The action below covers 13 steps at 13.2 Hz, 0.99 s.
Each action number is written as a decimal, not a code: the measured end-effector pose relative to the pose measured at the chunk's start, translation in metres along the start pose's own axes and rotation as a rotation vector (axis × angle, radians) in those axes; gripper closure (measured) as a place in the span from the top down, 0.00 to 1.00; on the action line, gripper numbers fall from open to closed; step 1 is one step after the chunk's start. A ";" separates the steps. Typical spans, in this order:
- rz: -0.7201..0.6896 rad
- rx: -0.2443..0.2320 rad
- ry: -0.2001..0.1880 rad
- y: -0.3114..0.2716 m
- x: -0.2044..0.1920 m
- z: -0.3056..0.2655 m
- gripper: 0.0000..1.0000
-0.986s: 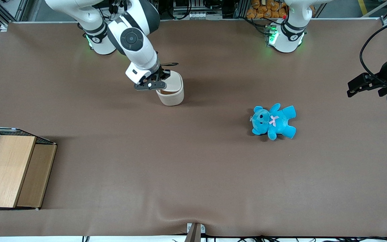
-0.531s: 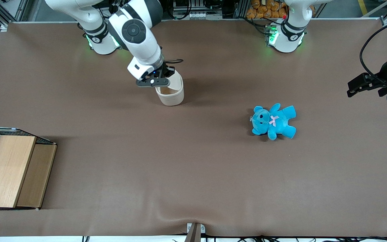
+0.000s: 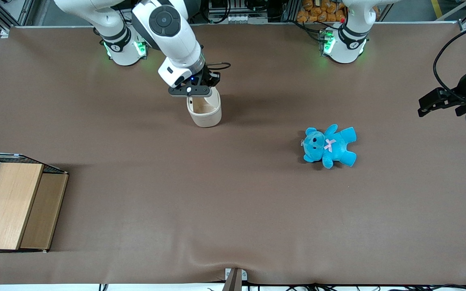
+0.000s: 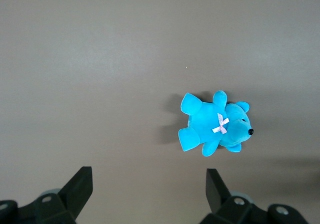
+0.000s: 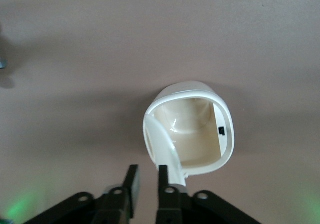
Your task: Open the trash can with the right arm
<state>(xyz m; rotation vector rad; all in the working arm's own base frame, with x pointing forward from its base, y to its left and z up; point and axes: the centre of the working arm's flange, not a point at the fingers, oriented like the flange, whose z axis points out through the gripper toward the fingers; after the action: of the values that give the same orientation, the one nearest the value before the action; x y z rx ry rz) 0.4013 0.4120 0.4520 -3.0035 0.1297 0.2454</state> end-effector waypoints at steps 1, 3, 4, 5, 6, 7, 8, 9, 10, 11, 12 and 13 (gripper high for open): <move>0.006 -0.003 -0.008 -0.001 0.002 -0.010 0.41; 0.033 -0.008 -0.017 0.007 0.012 -0.023 0.62; 0.054 -0.009 -0.021 0.016 0.021 -0.029 0.71; 0.079 -0.012 -0.028 0.026 0.032 -0.038 0.82; 0.112 -0.015 -0.036 0.041 0.045 -0.051 0.93; 0.147 -0.016 -0.043 0.057 0.059 -0.066 1.00; 0.178 -0.014 -0.049 0.075 0.072 -0.082 1.00; 0.196 -0.012 -0.054 0.093 0.084 -0.095 1.00; 0.202 -0.007 -0.055 0.108 0.093 -0.104 1.00; 0.203 0.000 -0.048 0.119 0.101 -0.111 1.00; 0.205 0.007 -0.037 0.128 0.108 -0.117 1.00; 0.212 0.012 -0.022 0.134 0.113 -0.124 1.00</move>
<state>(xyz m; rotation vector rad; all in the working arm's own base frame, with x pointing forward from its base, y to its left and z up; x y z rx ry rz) 0.5188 0.2545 0.5392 -2.9737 0.4468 0.2967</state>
